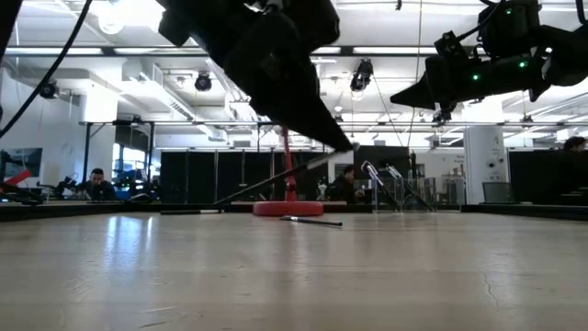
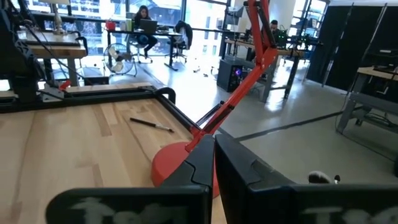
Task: Sort items
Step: Put the black foundation brush into the transparent organizer
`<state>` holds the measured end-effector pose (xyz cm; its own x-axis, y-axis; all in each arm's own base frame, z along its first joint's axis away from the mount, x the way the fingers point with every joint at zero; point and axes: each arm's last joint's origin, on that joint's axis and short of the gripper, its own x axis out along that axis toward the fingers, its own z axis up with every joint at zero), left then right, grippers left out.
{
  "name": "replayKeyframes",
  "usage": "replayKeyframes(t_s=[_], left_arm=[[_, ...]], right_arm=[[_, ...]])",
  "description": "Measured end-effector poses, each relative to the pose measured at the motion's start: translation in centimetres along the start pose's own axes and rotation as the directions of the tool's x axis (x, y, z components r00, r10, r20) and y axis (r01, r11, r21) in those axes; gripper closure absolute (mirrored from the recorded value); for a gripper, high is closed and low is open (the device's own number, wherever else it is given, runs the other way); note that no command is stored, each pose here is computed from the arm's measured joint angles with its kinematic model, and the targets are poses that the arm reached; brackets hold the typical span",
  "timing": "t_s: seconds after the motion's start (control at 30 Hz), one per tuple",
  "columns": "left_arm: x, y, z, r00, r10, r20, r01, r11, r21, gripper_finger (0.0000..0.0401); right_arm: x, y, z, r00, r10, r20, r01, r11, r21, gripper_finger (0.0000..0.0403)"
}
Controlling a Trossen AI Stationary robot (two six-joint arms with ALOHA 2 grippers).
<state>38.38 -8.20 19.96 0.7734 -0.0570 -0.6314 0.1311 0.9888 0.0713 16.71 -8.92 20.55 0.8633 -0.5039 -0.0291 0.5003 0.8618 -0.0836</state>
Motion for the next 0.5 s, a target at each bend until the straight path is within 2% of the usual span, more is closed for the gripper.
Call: replayKeyframes(t_s=[0.1,0.23,0.33,0.4,0.5], left_arm=[[-1.3,1.0,-0.2,0.993,0.022,0.116,-0.02,1.0,-0.015,0.0399],[-3.2,2.9,-1.4,0.95,0.073,0.303,-0.056,0.996,-0.064,0.0399],[-4.9,4.7,-2.3,0.882,0.133,0.452,-0.086,0.989,-0.124,0.0399],[-6.2,6.1,-2.6,0.817,0.179,0.548,-0.106,0.981,-0.163,0.0399],[-7.5,8.0,-3.3,0.75,0.215,0.626,-0.12,0.974,-0.19,0.04]], right_arm=[[0.0,0.0,0.0,1.0,0.0,0.0,0.0,1.0,-0.003,0.0394],[0.0,0.0,0.0,1.0,0.0,0.0,0.0,1.0,-0.003,0.0394],[0.0,0.0,0.0,1.0,0.0,0.002,0.0,1.0,-0.003,0.0394],[0.0,0.0,0.0,1.0,0.001,0.003,-0.001,1.0,-0.003,0.0394],[0.0,0.1,0.0,0.999,0.041,0.004,-0.041,0.999,-0.003,0.0394]])
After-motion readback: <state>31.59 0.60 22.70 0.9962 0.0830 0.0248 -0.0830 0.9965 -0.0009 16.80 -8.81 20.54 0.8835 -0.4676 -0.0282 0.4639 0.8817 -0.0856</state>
